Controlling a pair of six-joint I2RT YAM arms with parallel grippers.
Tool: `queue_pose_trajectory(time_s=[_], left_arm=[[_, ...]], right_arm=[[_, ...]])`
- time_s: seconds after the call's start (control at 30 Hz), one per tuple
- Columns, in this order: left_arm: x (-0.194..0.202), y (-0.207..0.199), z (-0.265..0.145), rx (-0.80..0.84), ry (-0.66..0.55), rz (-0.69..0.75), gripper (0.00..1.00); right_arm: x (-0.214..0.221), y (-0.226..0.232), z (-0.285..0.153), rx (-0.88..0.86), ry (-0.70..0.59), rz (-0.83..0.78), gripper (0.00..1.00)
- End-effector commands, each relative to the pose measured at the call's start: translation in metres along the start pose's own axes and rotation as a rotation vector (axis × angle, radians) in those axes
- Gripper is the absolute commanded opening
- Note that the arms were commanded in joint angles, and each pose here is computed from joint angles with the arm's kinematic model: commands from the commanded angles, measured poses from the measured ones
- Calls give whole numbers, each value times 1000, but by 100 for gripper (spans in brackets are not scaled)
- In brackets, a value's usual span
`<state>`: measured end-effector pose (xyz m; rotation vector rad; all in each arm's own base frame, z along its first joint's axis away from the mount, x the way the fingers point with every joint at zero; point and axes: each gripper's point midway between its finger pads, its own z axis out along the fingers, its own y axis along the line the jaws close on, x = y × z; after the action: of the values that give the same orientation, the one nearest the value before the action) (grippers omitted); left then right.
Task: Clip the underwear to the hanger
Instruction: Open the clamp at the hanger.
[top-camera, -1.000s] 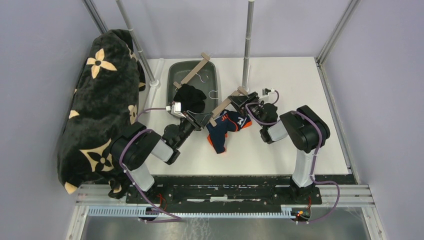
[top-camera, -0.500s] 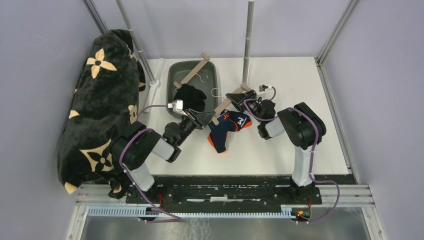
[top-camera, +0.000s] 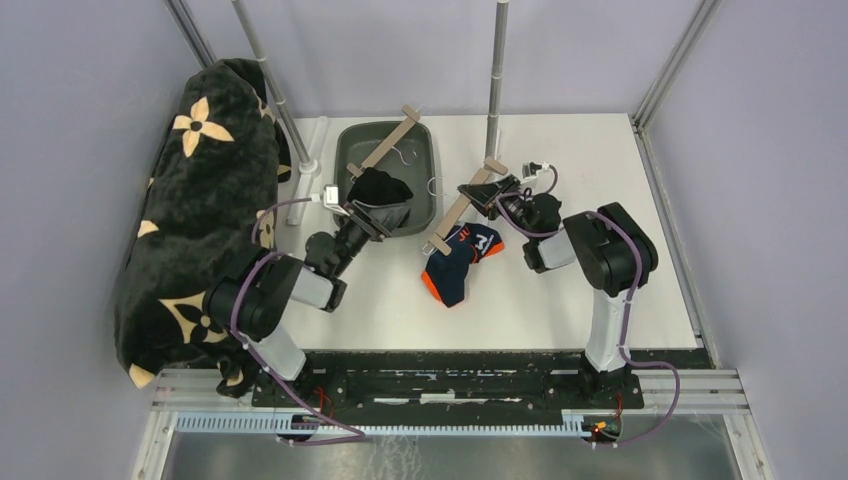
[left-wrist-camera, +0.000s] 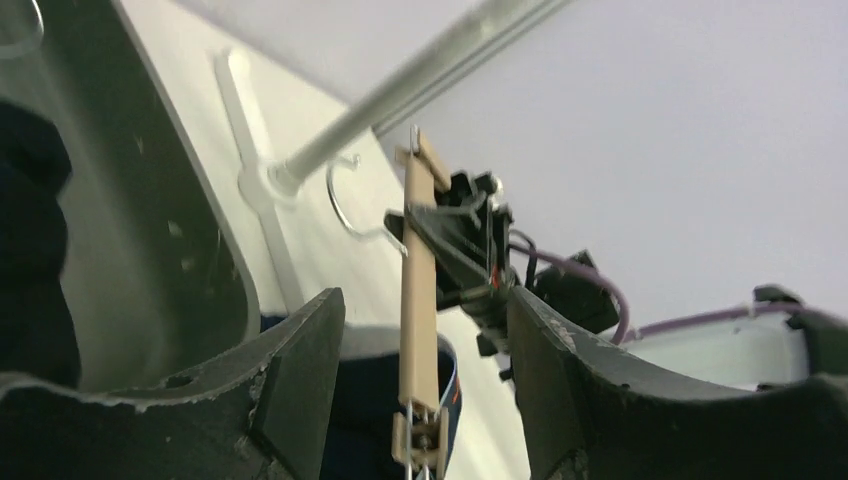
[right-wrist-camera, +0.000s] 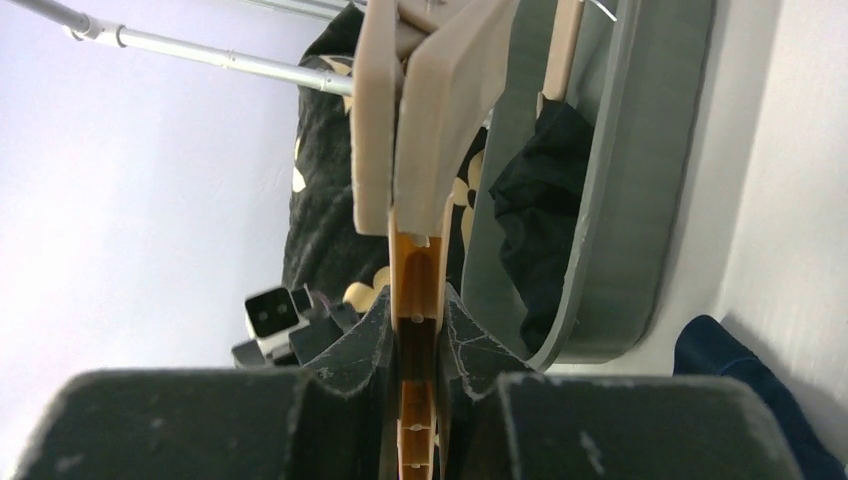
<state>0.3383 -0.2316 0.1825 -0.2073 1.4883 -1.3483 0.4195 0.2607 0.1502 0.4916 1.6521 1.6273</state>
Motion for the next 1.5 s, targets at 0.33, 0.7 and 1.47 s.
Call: queue_pose_trajectory(time_s=[0.33,0.7,1.47], left_arm=[[-43,-57,75,255,160,64,68],[-29,-21,103,154,276,84,68],[-22,-39,98,307,278,2,68]], right_arm=[[56,65,3,-206,542,-144,1],[95,77,-22,-173,695,-240,1],[111,75,-16,-198,739,-241,1]])
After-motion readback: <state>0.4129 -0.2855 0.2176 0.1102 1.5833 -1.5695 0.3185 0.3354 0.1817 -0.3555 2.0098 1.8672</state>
